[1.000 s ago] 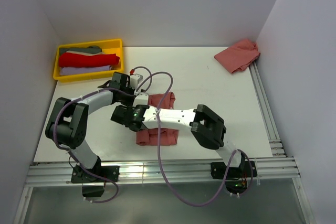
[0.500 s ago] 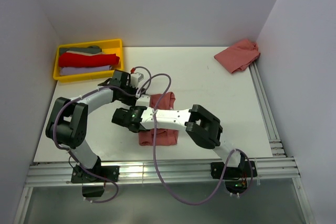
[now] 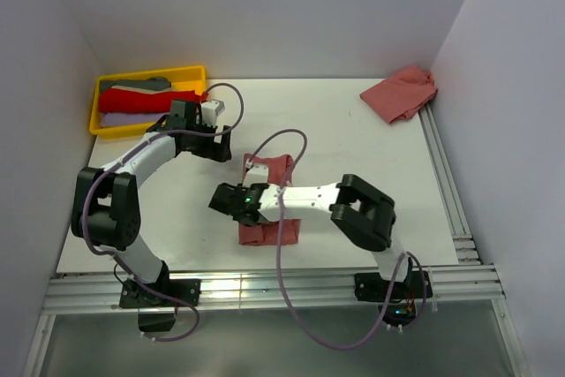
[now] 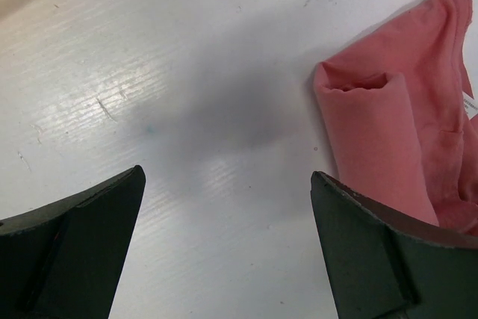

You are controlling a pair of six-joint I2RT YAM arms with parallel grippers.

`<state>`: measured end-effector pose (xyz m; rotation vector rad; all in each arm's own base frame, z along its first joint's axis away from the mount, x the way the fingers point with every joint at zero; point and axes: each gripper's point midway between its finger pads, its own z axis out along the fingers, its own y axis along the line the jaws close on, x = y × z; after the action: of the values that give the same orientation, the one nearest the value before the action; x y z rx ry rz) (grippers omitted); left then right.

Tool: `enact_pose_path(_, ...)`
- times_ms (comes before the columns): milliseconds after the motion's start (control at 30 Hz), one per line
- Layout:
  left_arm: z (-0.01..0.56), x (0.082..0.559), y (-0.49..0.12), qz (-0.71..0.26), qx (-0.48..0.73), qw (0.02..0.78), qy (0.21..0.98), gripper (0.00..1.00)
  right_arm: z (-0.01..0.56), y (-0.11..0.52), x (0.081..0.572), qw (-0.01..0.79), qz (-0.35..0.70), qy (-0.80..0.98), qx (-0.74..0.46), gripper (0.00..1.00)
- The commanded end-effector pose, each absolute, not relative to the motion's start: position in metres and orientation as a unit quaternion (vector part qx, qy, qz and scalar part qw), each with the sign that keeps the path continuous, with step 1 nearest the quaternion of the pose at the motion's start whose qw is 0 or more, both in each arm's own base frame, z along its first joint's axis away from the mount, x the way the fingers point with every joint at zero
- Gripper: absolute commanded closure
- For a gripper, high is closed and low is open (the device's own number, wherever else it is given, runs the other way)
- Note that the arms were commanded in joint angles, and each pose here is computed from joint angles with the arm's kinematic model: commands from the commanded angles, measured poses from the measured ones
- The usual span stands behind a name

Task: Roll the t-shirts
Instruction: Roll the tshirt

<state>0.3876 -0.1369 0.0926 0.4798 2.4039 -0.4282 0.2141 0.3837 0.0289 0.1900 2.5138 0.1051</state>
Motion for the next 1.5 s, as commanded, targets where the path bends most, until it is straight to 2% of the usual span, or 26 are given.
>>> enact_pose_path(0, 0.120, 0.388, -0.139, -0.177, 0.200, 0.348, 0.899, 0.01, 0.008, 0.382, 0.194, 0.241, 0.113, 0.962, 0.058, 0.65)
enact_pose_path(33, 0.120, 0.387, -0.140, -0.181, 0.202, 0.347, 0.898, 0.01, 0.018, 0.398, 0.208, 0.249, 0.172, 0.950, 0.074, 0.66)
enact_pose_path(167, 0.115, 0.377, -0.146, -0.202, 0.212, 0.333, 0.896, 0.01, 0.033, 0.409, 0.208, 0.215, 0.304, 0.924, 0.092, 0.68)
enact_pose_path(433, 0.095, 0.365, -0.152, -0.218, 0.215, 0.306, 0.901, 0.01, 0.058, 0.412, 0.213, 0.186, 0.492, 0.843, 0.115, 0.67)
enact_pose_path(667, 0.081, 0.359, -0.155, -0.216, 0.220, 0.291, 0.906, 0.01, 0.046, 0.427, 0.207, 0.138, 0.548, 0.817, 0.114, 0.67)
enact_pose_path(900, 0.053, 0.358, -0.153, -0.165, 0.219, 0.269, 0.924, 0.01, 0.024, 0.421, 0.207, 0.122, 0.533, 0.825, 0.145, 0.63)
enact_pose_path(1100, 0.034, 0.359, -0.153, -0.147, 0.217, 0.245, 0.933, 0.01, 0.017, 0.409, 0.213, 0.147, 0.460, 0.863, 0.151, 0.55)
enact_pose_path(1167, 0.031, 0.358, -0.155, -0.144, 0.220, 0.241, 0.934, 0.01, 0.000, 0.394, 0.210, 0.149, 0.392, 0.894, 0.156, 0.52)
enact_pose_path(1300, 0.028, 0.357, -0.157, -0.138, 0.222, 0.238, 0.935, 0.01, 0.016, 0.389, 0.216, 0.198, 0.289, 0.925, 0.147, 0.46)
enact_pose_path(1333, 0.028, 0.357, -0.157, -0.137, 0.222, 0.238, 0.935, 0.01, 0.007, 0.368, 0.214, 0.209, 0.226, 0.940, 0.151, 0.45)
enact_pose_path(1467, 0.026, 0.356, -0.158, -0.135, 0.224, 0.235, 0.936, 0.01, 0.022, 0.360, 0.210, 0.238, 0.155, 0.949, 0.140, 0.40)
